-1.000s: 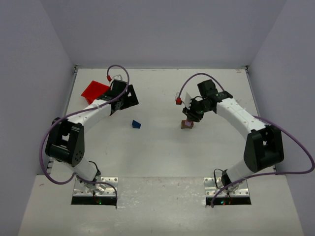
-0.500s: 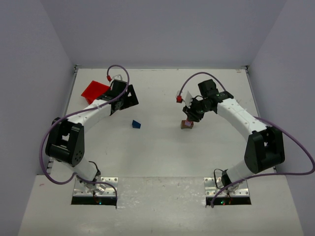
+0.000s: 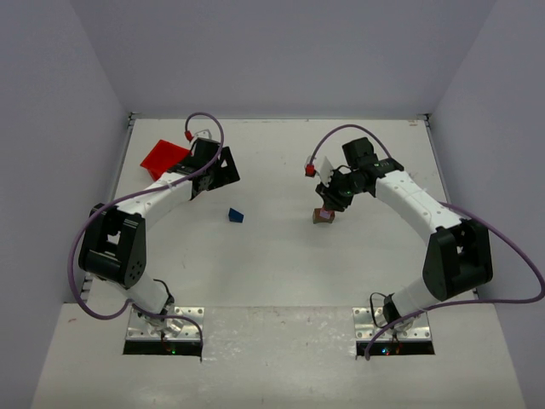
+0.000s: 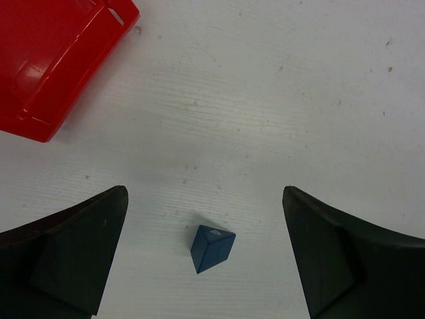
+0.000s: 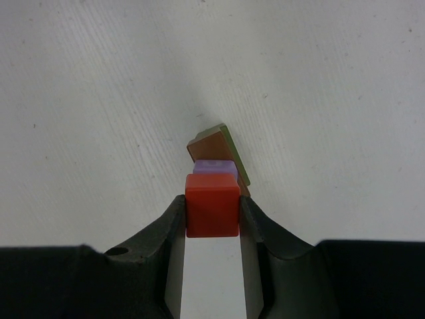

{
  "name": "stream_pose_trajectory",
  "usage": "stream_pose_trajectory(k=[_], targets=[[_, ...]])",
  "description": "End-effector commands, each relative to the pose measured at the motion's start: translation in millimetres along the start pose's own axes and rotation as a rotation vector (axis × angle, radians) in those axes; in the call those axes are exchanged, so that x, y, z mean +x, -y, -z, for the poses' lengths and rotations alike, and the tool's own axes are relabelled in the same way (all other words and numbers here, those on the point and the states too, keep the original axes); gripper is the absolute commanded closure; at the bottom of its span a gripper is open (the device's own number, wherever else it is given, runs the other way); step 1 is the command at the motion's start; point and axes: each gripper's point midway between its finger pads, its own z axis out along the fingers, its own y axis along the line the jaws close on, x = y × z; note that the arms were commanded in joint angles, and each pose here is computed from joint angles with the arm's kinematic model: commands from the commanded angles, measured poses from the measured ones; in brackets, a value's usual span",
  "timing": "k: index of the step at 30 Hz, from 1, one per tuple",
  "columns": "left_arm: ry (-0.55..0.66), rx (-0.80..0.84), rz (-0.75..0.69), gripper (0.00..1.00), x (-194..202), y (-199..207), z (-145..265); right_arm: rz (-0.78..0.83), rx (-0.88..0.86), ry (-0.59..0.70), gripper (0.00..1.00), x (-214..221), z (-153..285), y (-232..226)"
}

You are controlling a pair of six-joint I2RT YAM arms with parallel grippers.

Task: Build the wood block tower

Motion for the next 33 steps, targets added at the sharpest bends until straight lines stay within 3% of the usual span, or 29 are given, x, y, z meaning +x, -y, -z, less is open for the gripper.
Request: stream_pose_trajectory(k=[1,33], targets=[[0.046,0.035,-0.004,0.0,-17.2,14.8,1.3,0.016,0.037,0.043,0.7,-14.8,5.0,7.4],[0.043,0.026,-0.005,0.0,-16.2,12.9,0.9,0.005,0.017,0.026,0.66,-11.6,-0.3,4.3]])
